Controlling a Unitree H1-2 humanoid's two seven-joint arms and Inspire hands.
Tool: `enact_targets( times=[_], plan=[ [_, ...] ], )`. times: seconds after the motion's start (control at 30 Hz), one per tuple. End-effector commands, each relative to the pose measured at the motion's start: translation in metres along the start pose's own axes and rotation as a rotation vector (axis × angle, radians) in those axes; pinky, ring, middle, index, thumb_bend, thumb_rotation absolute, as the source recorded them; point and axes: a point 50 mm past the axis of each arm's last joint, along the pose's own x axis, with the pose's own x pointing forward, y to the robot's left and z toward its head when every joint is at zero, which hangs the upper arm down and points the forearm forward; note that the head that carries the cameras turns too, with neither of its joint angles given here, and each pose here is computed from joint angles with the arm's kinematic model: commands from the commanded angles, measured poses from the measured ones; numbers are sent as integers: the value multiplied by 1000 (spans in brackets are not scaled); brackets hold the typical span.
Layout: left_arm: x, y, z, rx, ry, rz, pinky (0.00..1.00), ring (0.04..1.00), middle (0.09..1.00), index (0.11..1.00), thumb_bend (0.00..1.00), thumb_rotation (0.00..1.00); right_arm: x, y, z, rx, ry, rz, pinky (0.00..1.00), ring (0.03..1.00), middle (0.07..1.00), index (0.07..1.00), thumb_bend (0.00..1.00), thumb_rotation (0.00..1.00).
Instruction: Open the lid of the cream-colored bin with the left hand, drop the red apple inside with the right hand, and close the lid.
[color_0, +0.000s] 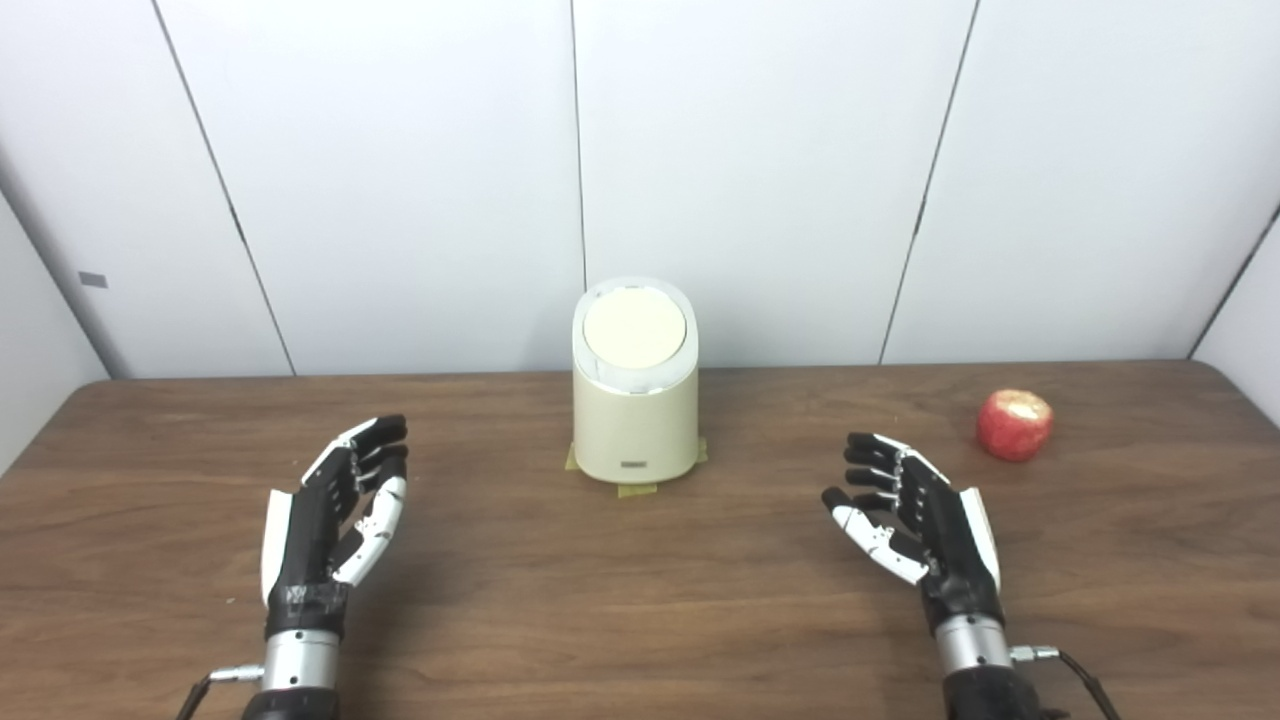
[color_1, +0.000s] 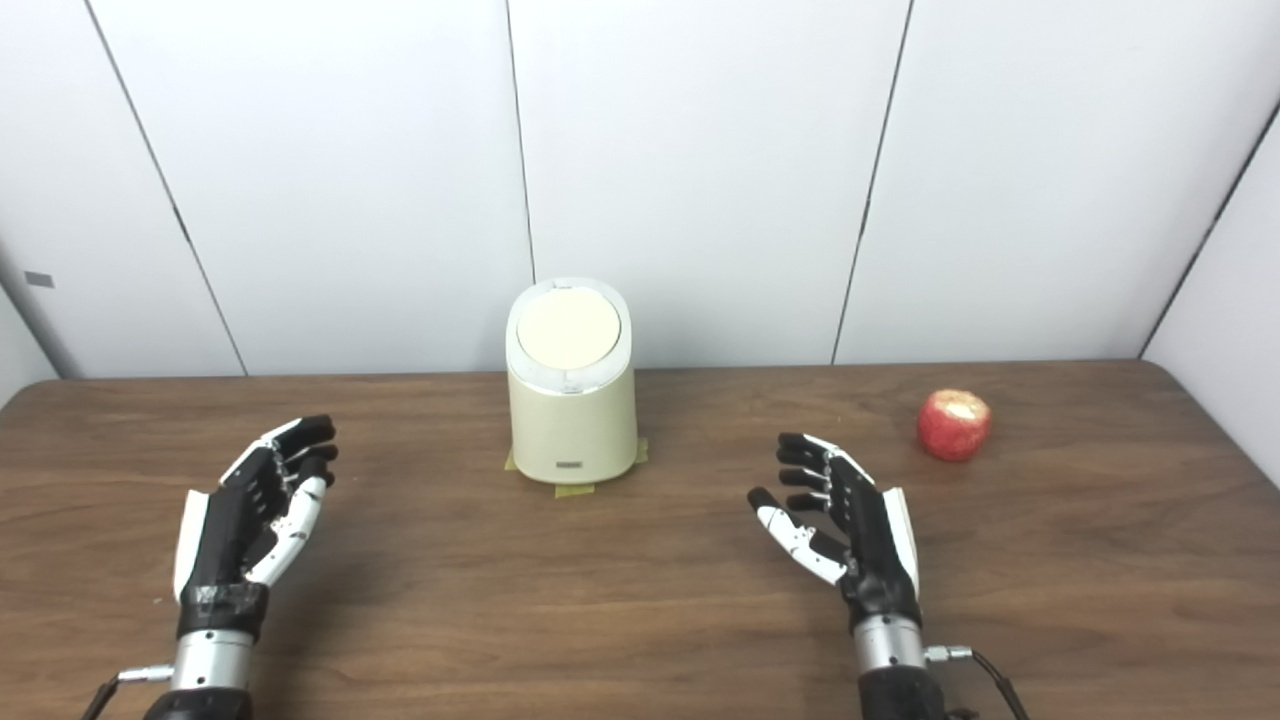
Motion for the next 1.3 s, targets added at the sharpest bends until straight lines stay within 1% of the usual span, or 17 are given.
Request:
enact_targets(
  times=[0.0, 0.17, 0.2, 0.3, 0.53, 0.6, 0.67, 0.7, 0.73, 0.77, 0.8, 0.83, 0.9, 1.0, 1.1, 1.17, 1.27],
  plan=[
    [-12, -7, -11, 12, 29, -10, 685, 756, 778, 752, 254, 411, 13, -3, 19, 6, -99, -8, 610, 702, 730, 716, 240, 236],
    [-12, -7, -11, 9, 34, -11, 688, 758, 778, 752, 252, 409, 13, -2, 20, 7, -92, -12, 607, 703, 731, 717, 235, 241],
    [-12, -7, -11, 9, 35, -11, 687, 759, 779, 754, 253, 411, 13, -2, 20, 14, -91, -12, 608, 703, 730, 716, 236, 218],
    [-12, -7, -10, 13, 34, -11, 684, 758, 780, 756, 252, 416, 13, -2, 20, 15, -89, -9, 609, 703, 730, 717, 236, 203],
    [-7, -8, -9, 3, 35, -14, 690, 760, 782, 757, 253, 396, 14, -2, 18, 1, -89, -8, 606, 703, 731, 715, 237, 226],
    [-1, -7, -4, 52, 59, -26, 692, 783, 813, 789, 345, 543, 15, -1, 17, 1, -89, -5, 607, 704, 732, 719, 235, 208],
    [7, -4, 2, 77, 90, -41, 730, 824, 858, 845, 501, 686, 17, -1, 16, 5, -98, 2, 600, 704, 733, 721, 235, 192],
    [9, -3, 3, 83, 101, -46, 781, 865, 893, 883, 591, 762, 17, -1, 16, 7, -101, 5, 597, 705, 733, 722, 235, 183],
    [13, -3, 7, 94, 112, -48, 798, 879, 906, 896, 621, 788, 18, -1, 15, 3, -102, 6, 596, 705, 734, 722, 234, 179],
    [17, -2, 11, 100, 123, -51, 837, 913, 942, 935, 678, 823, 18, -1, 15, -2, -104, 8, 593, 703, 733, 722, 234, 183],
    [19, -2, 15, 103, 131, -52, 914, 965, 977, 974, 723, 848, 19, -2, 15, -5, -105, 9, 591, 702, 732, 720, 235, 187],
    [26, -4, 22, 100, 133, -55, 940, 982, 988, 987, 738, 856, 19, -2, 14, -7, -104, 9, 590, 701, 732, 720, 235, 187],
    [34, -6, 33, 99, 132, -59, 988, 997, 998, 998, 779, 827, 19, -2, 13, -7, -102, 9, 591, 702, 733, 720, 234, 183],
    [54, -12, 53, 122, 107, -76, 999, 1000, 1000, 1000, 826, 803, 18, -1, 13, 3, -100, 11, 588, 701, 732, 722, 238, 190],
    [71, -18, 69, 142, 101, -89, 1000, 1000, 1000, 1000, 847, 797, 17, 0, 14, 6, -95, 13, 593, 705, 735, 724, 237, 179],
    [83, -26, 81, 155, 92, -97, 1000, 1000, 1000, 1000, 842, 781, 17, 0, 14, -2, -96, 13, 601, 708, 738, 726, 235, 169],
    [100, -39, 98, 189, 79, -99, 1000, 1000, 1000, 1000, 778, 735, 17, 1, 14, -6, -97, 7, 598, 705, 736, 724, 234, 181]
  ],
)
